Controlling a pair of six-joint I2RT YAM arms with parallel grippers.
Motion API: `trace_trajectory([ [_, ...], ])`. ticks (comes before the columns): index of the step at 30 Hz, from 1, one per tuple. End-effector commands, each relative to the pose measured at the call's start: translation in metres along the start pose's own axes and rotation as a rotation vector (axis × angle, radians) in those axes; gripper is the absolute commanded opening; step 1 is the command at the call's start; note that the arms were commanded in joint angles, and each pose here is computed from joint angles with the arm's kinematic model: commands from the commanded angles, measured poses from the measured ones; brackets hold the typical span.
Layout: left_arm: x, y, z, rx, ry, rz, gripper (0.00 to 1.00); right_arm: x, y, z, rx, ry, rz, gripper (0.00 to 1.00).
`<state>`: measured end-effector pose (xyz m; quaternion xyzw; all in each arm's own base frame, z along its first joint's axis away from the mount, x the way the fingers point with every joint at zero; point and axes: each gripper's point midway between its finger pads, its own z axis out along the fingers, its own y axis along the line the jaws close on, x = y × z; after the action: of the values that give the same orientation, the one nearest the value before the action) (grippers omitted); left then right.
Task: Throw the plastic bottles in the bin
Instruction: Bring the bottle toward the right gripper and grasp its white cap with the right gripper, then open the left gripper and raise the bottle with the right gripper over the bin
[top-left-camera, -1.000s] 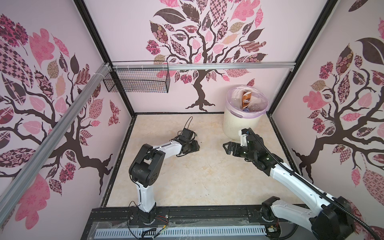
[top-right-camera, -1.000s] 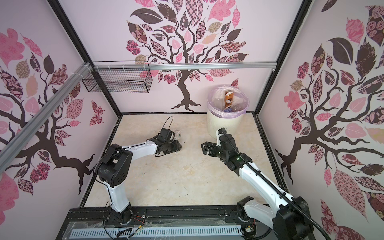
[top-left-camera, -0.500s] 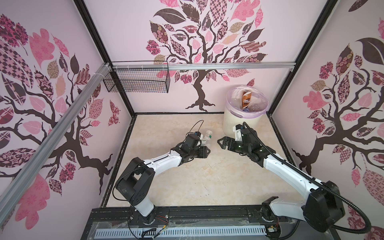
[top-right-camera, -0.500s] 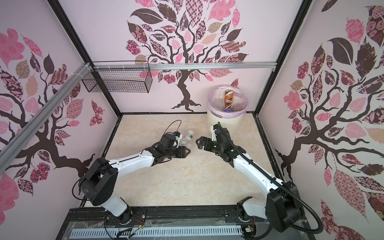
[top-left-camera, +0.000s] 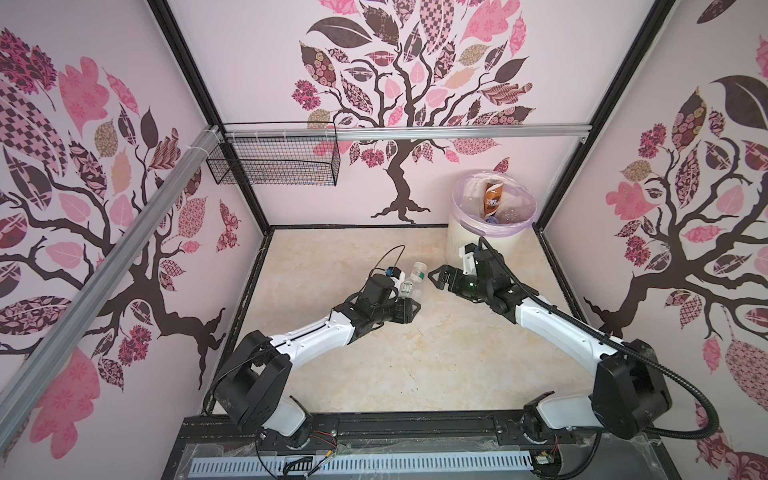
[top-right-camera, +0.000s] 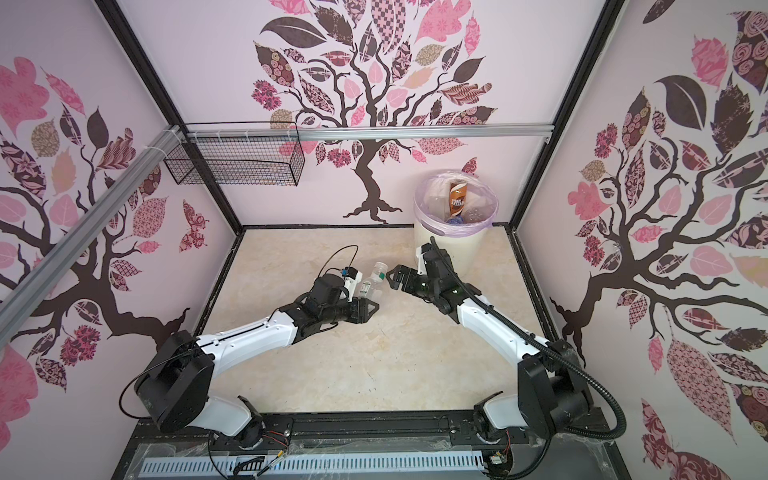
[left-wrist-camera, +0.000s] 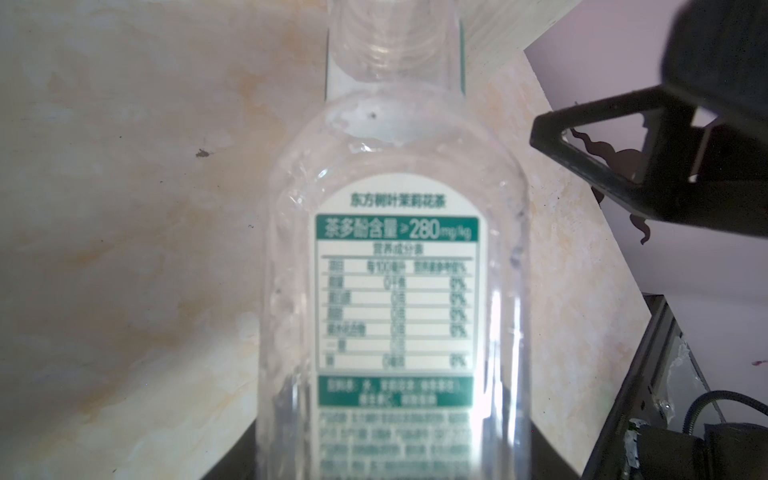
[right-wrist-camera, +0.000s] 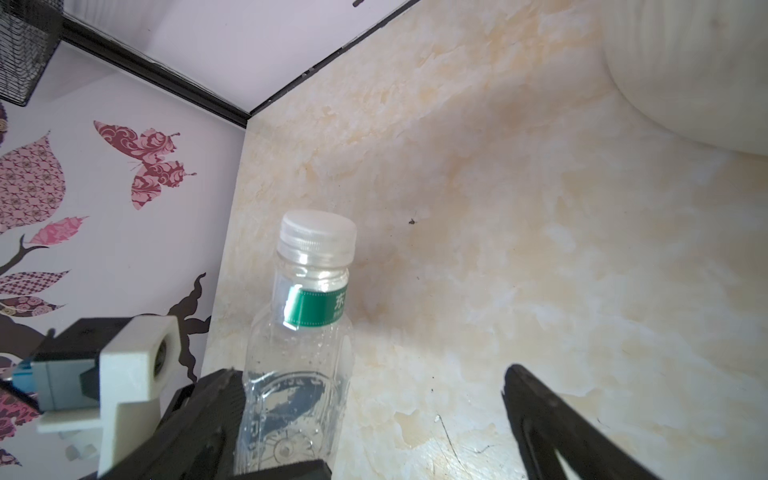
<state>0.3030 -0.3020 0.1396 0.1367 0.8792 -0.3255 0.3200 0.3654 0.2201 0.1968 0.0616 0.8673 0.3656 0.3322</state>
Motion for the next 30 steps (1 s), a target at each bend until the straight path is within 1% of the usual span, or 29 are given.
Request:
trace_trajectory([
  [1,-0.001,-0.008,-0.008,0.034,-0.037,0.021,0.53,-0.015,0.016,0.007,-0.063,-0.022,0.033,1.00],
  [6,0.009,-0.016,-0.011,0.046,-0.033,0.038,0.53,-0.011,0.017,0.022,-0.101,0.012,0.086,0.99],
  [11,0.014,-0.019,-0.012,0.053,-0.037,0.033,0.53,-0.013,0.022,0.028,-0.125,0.023,0.104,0.95],
  [19,0.014,-0.025,-0.007,0.064,-0.039,0.046,0.54,-0.015,0.031,0.037,-0.169,0.052,0.136,0.79],
  [24,0.013,-0.026,-0.001,0.063,-0.028,0.044,0.54,-0.009,0.035,0.042,-0.187,0.073,0.148,0.72],
  [28,0.012,-0.029,0.004,0.071,-0.027,0.043,0.54,-0.005,0.033,0.046,-0.183,0.081,0.152,0.60],
  [30,0.013,-0.029,0.006,0.071,-0.027,0.041,0.54,-0.003,0.032,0.048,-0.183,0.090,0.154,0.58],
])
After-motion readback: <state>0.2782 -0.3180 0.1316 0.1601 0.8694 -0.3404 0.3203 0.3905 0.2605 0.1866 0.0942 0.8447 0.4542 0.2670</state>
